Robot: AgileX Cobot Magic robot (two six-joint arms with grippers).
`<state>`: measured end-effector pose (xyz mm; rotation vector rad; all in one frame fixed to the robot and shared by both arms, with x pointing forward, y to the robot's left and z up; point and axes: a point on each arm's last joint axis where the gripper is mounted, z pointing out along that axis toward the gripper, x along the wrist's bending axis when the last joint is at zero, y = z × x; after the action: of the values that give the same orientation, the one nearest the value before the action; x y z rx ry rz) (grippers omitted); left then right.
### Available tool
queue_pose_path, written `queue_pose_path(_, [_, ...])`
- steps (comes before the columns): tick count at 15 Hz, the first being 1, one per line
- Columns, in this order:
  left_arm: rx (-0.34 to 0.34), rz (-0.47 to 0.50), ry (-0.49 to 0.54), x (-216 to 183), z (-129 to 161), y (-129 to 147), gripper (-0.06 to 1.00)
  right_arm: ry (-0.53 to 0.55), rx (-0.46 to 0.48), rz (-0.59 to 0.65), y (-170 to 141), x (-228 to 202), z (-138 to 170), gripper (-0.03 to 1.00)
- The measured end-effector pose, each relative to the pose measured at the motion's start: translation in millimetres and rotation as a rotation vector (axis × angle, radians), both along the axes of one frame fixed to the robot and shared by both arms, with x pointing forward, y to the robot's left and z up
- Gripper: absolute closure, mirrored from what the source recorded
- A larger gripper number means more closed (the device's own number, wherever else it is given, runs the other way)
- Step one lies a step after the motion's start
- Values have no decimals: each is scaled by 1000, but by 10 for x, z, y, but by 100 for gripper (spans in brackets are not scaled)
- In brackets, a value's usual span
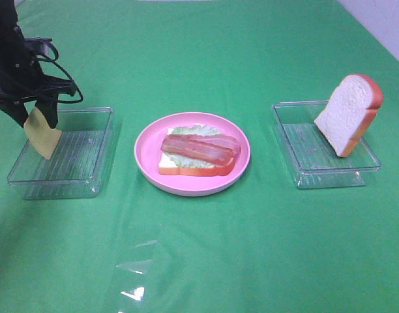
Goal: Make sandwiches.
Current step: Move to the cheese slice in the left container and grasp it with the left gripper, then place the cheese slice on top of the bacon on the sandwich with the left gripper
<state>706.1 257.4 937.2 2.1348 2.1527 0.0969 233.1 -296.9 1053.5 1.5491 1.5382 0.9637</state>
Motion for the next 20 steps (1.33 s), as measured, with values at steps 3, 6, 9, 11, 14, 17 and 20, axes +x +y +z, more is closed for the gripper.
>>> queue_pose_path(3, [0,5,3,1,-14,0,45,0,0,0,0,0,0,-1])
queue_pose_path(6, [-1,12,7,1,-28,0,60,0,0,0,0,0,0,-1])
queue_pose_path(9, [0,11,7,1,-28,1,94,0,0,0,0,0,0,-1])
queue_pose_path(11, [1,4,7,1,-28,1,94,0,0,0,0,0,0,-1])
queue_pose_path(14, [4,0,36,-25,-31,3,94,0,0,0,0,0,0,-1])
queue_pose_path(17, [0,-3,53,-61,41,1,94,0,0,0,0,0,0,-1])
queue_pose_path(20, [-3,-29,8,-114,330,-1,94,0,0,0,0,0,0,-1])
